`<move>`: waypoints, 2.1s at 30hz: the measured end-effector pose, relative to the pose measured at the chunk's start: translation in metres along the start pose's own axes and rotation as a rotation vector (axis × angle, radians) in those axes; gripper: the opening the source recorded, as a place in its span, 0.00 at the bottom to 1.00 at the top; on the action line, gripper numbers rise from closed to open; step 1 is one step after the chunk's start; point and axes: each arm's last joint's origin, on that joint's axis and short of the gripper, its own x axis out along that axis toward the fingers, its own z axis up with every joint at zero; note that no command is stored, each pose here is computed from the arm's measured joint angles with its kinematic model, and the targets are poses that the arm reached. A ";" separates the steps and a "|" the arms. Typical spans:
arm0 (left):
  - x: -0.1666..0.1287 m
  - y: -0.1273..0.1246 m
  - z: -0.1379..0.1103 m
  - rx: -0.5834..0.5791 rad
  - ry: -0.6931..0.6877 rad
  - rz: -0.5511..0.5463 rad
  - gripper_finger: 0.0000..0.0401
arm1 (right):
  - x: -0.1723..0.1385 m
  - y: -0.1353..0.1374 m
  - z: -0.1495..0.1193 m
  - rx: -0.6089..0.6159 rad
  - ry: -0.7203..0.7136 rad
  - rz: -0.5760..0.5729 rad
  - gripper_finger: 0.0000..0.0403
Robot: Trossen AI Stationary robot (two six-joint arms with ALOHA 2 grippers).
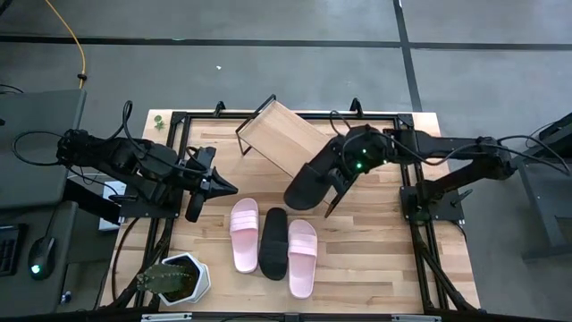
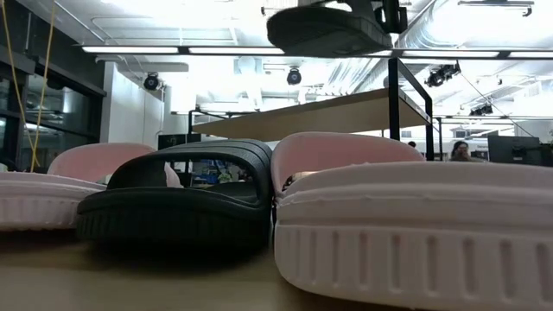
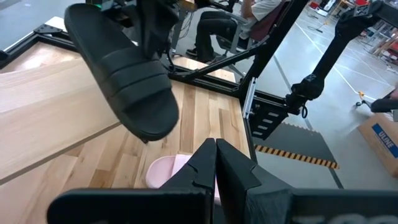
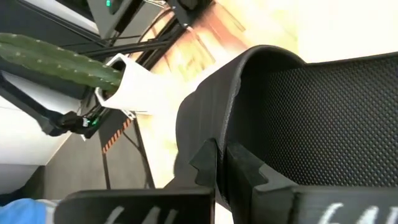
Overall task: Pick and place slides into the shelf
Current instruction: Put the right black slide on the shelf
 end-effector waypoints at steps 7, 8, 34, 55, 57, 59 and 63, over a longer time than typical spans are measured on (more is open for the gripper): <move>0.000 0.000 0.000 0.000 0.000 0.000 0.00 | -0.004 -0.015 0.009 0.013 0.031 -0.004 0.00; 0.000 0.000 0.000 0.000 0.000 0.000 0.00 | -0.005 -0.018 0.010 0.021 0.040 -0.008 0.00; 0.000 0.000 -0.001 0.001 0.007 0.003 0.00 | -0.104 -0.009 0.000 -0.046 -0.273 0.081 0.00; 0.000 0.001 -0.003 0.007 0.031 0.007 0.00 | -0.116 0.006 -0.035 -0.095 -0.377 0.103 0.00; 0.000 0.001 -0.003 0.007 0.030 0.008 0.00 | -0.105 -0.002 -0.046 -0.070 -0.387 0.131 0.00; 0.000 0.001 -0.003 0.007 0.030 0.009 0.00 | -0.095 -0.010 -0.056 -0.051 -0.414 0.191 0.00; 0.000 0.001 -0.003 0.007 0.029 0.008 0.00 | -0.083 -0.021 -0.065 -0.038 -0.528 0.342 0.00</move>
